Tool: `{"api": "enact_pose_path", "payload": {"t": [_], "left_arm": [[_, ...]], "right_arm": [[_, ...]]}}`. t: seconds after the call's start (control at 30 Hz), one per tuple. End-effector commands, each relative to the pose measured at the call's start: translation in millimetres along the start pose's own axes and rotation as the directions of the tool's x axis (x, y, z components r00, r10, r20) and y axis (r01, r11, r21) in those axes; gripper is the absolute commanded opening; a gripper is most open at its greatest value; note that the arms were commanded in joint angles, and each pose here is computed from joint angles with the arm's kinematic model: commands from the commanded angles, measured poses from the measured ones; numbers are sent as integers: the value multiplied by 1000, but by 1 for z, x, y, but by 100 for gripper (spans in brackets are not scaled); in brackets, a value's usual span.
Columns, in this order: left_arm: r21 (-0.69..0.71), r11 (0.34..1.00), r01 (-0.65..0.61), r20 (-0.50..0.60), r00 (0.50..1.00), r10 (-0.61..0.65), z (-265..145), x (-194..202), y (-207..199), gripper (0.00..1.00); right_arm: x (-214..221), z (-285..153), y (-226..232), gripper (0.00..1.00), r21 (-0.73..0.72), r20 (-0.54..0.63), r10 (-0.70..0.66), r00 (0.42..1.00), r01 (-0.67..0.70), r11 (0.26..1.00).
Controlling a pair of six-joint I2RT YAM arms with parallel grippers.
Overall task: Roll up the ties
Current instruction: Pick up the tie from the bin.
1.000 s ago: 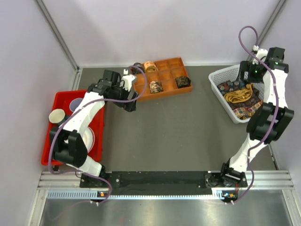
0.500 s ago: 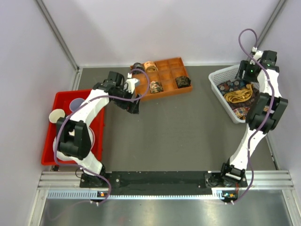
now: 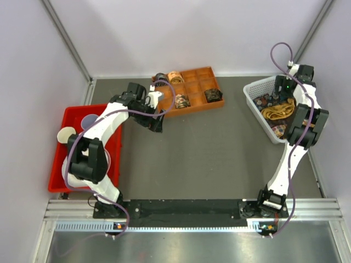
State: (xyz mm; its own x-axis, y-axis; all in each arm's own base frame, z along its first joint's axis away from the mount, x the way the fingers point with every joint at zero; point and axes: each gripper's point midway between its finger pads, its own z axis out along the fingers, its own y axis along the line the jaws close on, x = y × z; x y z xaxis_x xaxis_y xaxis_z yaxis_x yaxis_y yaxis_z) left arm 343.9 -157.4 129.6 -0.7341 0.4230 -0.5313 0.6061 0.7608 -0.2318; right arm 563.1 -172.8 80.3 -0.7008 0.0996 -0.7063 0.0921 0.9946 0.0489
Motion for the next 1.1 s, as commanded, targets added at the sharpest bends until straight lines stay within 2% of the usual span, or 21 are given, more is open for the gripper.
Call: {"api": "enact_pose_path", "payload": {"t": [0.0,0.17,0.27,0.3,0.43,0.53,0.57,0.63,0.67,0.7,1.07], "left_arm": [[17,1000,-6,13,1000,6,0,-11,-3,99],[5,1000,-2,1,1000,2,3,-11,0,99],[7,1000,-1,-1,1000,1,3,-12,0,99],[6,1000,-2,1,1000,2,2,-13,0,99],[6,1000,5,-1,1000,-5,2,-13,-1,99],[11,1000,9,-3,1000,-9,1,-12,-3,99],[11,1000,13,-1,1000,-13,1,-12,-3,99],[10,1000,15,3,1000,-15,-2,-13,-4,99],[11,1000,16,4,1000,-16,-3,-13,-5,99],[10,1000,15,9,1000,-15,-4,-14,-5,99],[-28,1000,0,56,998,1,-24,-22,-7,99]], "right_arm": [[-29,8,-9,81,44,92,-65,994,61,997],[-27,19,-6,79,13,95,-72,993,71,997],[-25,26,-3,73,-3,89,-73,993,74,997],[-26,25,-2,65,-7,93,-73,993,74,997],[-32,14,6,51,-41,110,-70,991,75,996],[-45,-4,12,35,-53,149,-78,986,87,995],[-48,-9,13,26,-58,156,-76,985,86,995],[-62,-27,17,15,-58,184,-77,980,89,994],[-65,-33,18,5,-59,190,-75,979,88,994],[-70,-42,18,0,-55,202,-78,976,90,994],[-145,-177,47,0,-62,417,-103,903,141,988]]}}
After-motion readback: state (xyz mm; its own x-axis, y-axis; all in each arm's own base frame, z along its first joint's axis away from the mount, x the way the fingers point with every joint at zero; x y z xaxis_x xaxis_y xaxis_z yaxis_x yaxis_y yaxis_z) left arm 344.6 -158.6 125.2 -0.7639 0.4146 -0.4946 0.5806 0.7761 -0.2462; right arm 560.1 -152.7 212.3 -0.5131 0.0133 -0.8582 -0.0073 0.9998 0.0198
